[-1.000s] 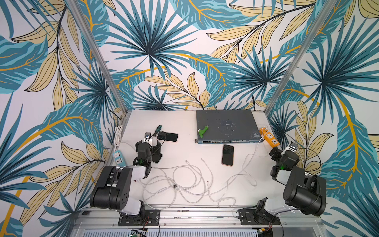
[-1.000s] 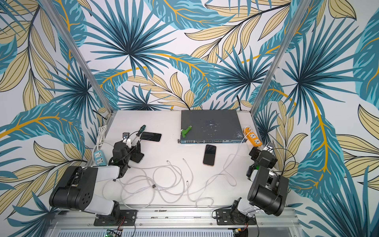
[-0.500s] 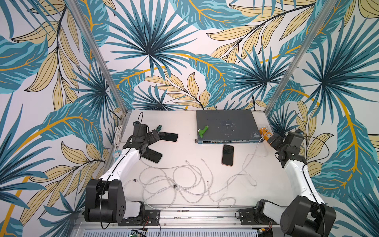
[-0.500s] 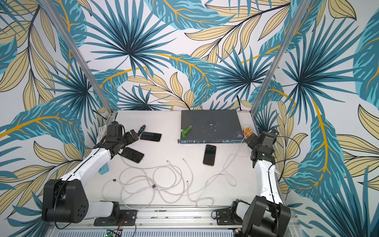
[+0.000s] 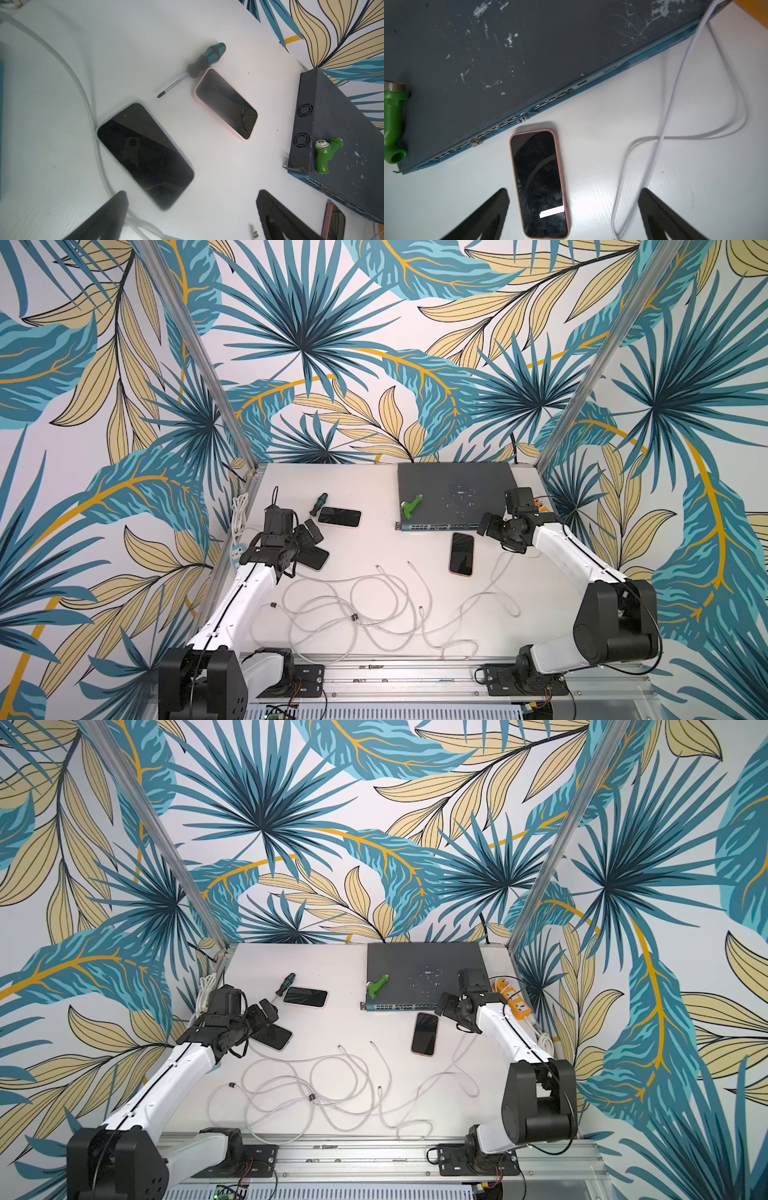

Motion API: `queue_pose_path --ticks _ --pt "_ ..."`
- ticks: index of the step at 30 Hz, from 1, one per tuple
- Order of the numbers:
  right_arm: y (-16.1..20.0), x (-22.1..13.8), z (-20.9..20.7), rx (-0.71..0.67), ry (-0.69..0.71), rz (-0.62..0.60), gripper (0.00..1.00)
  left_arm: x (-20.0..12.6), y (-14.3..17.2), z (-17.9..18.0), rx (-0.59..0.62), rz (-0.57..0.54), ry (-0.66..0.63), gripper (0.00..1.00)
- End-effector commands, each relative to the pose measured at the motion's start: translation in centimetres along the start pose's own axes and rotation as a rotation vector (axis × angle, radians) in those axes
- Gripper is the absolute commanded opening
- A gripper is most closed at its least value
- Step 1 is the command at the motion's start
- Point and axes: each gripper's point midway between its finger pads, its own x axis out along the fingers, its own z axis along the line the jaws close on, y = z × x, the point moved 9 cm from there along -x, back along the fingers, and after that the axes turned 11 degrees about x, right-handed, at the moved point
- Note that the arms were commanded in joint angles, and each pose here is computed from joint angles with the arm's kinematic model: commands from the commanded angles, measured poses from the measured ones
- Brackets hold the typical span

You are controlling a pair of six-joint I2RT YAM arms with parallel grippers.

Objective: Plug the charging cable into the phone
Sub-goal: Pick up the phone at the center of the board.

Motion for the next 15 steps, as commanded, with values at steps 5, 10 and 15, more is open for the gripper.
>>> queue_pose_path --ticks 5,10,15 --pt "0.1 -1.3 -0.2 -0.02 -0.005 -0.027 1.0 -0.3 -0.8 -0.9 0.122 0.1 0.034 1.0" --pt "0.1 -1.7 -0.2 -0.064 -0.013 -0.041 1.0 -0.6 -1.6 -4.7 0.194 0.125 0.462 1.0" --pt "-0.1 -1.8 0.1 -0.072 -0.033 -0.046 0.99 -2.3 -2.4 -5.8 0.232 0.064 0.56 1.0"
